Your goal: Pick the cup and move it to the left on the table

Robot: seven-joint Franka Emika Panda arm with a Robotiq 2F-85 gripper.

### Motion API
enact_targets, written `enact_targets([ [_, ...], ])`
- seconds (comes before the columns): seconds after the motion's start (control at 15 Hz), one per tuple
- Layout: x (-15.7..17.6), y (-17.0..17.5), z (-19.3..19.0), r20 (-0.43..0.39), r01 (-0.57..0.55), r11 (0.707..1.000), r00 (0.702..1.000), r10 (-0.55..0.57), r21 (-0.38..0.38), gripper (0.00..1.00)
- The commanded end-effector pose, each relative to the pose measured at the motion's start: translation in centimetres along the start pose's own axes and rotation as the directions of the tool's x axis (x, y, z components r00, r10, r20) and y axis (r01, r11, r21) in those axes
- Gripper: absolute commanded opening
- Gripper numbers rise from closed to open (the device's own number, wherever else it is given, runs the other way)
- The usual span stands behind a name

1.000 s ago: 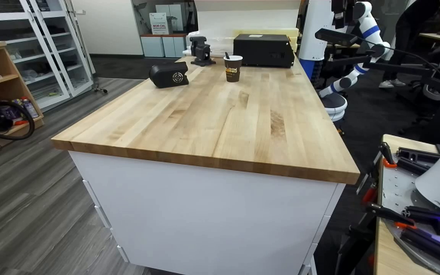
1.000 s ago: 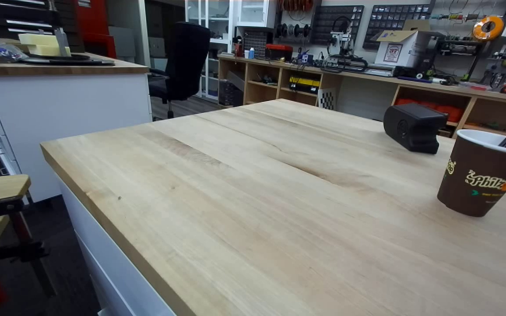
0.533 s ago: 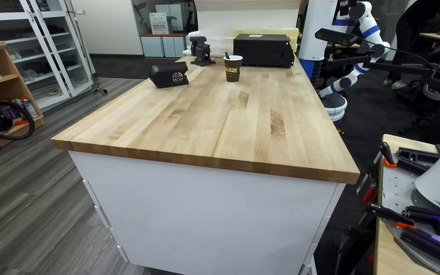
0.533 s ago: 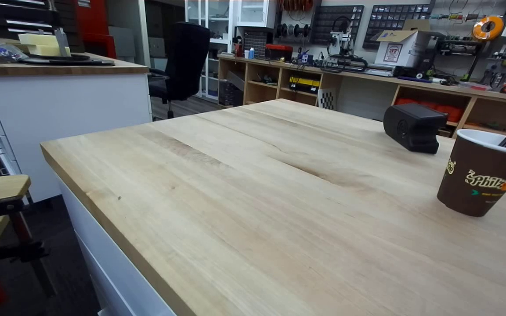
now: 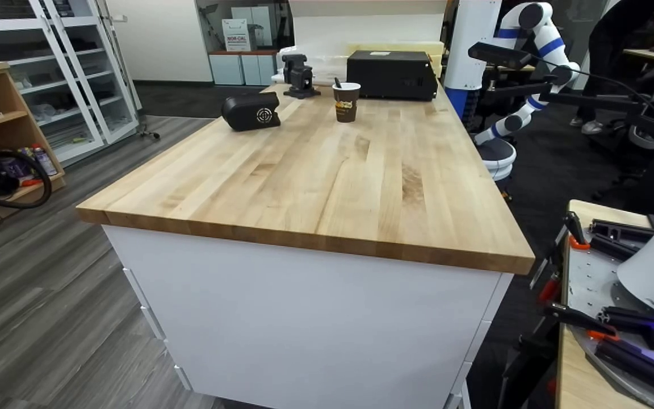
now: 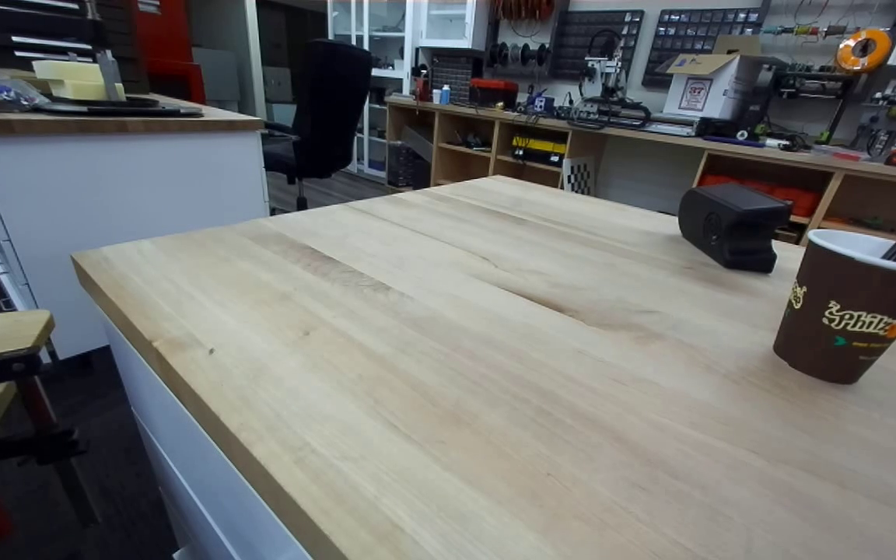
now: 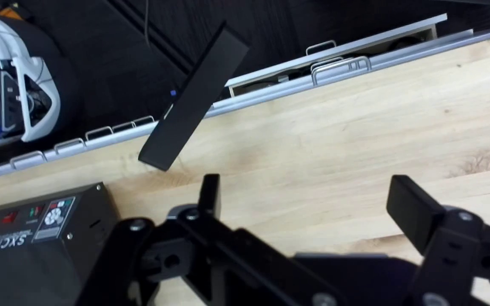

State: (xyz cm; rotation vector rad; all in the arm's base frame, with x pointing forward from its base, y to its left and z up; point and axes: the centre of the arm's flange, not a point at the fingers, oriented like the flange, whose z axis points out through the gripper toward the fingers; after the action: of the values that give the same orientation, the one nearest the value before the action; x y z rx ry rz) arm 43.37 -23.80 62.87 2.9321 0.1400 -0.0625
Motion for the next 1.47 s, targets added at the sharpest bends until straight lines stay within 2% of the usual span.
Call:
enact_targets([
  [0.0, 5.9, 3.3, -1.6, -0.069, 0.085, 0.995, 0.994, -0.082, 0.047, 1.00],
  [0.2, 10.9, 3.9, -0.7, -0.096, 0.128, 0.987, 0.988, -0.119, 0.093, 1.00],
  [0.53, 18.3, 5.5, 3.5, -0.097, 0.148, 0.972, 0.986, -0.132, 0.182, 1.00],
  [0.87, 22.6, 6.3, 7.0, -0.086, 0.188, 0.949, 0.981, -0.171, 0.254, 1.00],
  [1.07, 24.6, 5.0, 7.3, -0.056, 0.223, 0.945, 0.975, -0.216, 0.240, 1.00],
  [1.4, 27.0, 0.0, 7.8, 0.034, 0.333, 0.926, 0.939, -0.343, 0.177, 1.00],
])
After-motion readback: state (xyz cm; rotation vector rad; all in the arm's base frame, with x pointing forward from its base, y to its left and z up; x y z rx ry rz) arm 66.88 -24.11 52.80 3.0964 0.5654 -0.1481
